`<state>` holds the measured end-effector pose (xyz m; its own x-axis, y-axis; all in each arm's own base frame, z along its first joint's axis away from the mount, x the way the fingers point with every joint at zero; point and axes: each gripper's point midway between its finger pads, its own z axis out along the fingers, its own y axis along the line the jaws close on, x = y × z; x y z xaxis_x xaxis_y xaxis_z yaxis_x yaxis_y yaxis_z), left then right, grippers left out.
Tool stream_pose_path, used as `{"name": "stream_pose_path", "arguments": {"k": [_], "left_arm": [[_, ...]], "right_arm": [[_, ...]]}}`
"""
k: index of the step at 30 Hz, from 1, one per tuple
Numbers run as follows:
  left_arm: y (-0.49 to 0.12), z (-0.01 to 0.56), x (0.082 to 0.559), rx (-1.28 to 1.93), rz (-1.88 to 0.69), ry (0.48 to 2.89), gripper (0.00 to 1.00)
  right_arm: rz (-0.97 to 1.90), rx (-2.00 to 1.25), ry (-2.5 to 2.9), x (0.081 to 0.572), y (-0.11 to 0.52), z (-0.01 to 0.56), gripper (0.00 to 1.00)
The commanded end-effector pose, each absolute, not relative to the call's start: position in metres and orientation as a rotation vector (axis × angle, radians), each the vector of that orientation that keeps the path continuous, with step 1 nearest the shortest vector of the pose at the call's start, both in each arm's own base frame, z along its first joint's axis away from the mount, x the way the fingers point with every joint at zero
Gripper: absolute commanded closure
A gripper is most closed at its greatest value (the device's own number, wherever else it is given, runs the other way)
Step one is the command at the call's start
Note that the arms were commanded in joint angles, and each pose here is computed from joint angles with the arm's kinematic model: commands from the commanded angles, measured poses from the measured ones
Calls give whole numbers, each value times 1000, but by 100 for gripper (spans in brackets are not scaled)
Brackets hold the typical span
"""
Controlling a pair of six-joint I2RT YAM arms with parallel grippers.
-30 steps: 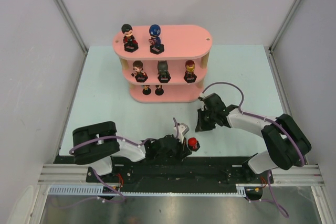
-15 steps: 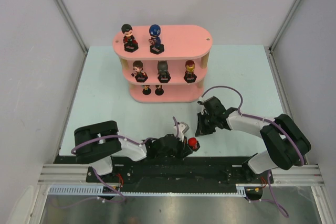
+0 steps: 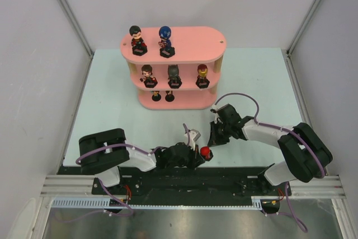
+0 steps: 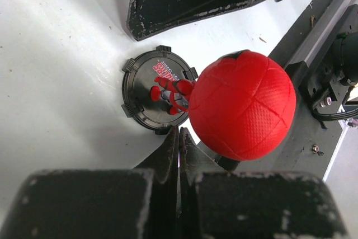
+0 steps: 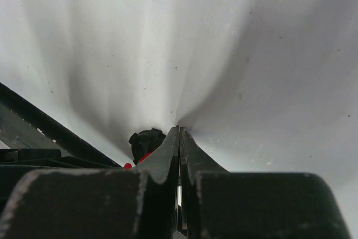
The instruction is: Place and organize the plastic toys onto the shelf
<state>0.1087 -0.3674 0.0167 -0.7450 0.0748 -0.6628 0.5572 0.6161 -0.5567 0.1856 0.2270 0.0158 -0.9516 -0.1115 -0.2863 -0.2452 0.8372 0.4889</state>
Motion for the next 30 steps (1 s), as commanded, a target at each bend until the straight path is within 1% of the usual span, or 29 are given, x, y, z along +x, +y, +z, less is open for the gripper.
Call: {"name": "stream_pose_path", "arguments": {"k": [1, 30], "left_arm": [[-352, -5, 116, 465, -929, 2310, 100], [-345, -21, 127, 411, -877, 2378, 100]], "right_arm": [[734, -260, 2814, 173, 216, 8, 100], [737, -257, 2831, 160, 214, 8, 100]]}}
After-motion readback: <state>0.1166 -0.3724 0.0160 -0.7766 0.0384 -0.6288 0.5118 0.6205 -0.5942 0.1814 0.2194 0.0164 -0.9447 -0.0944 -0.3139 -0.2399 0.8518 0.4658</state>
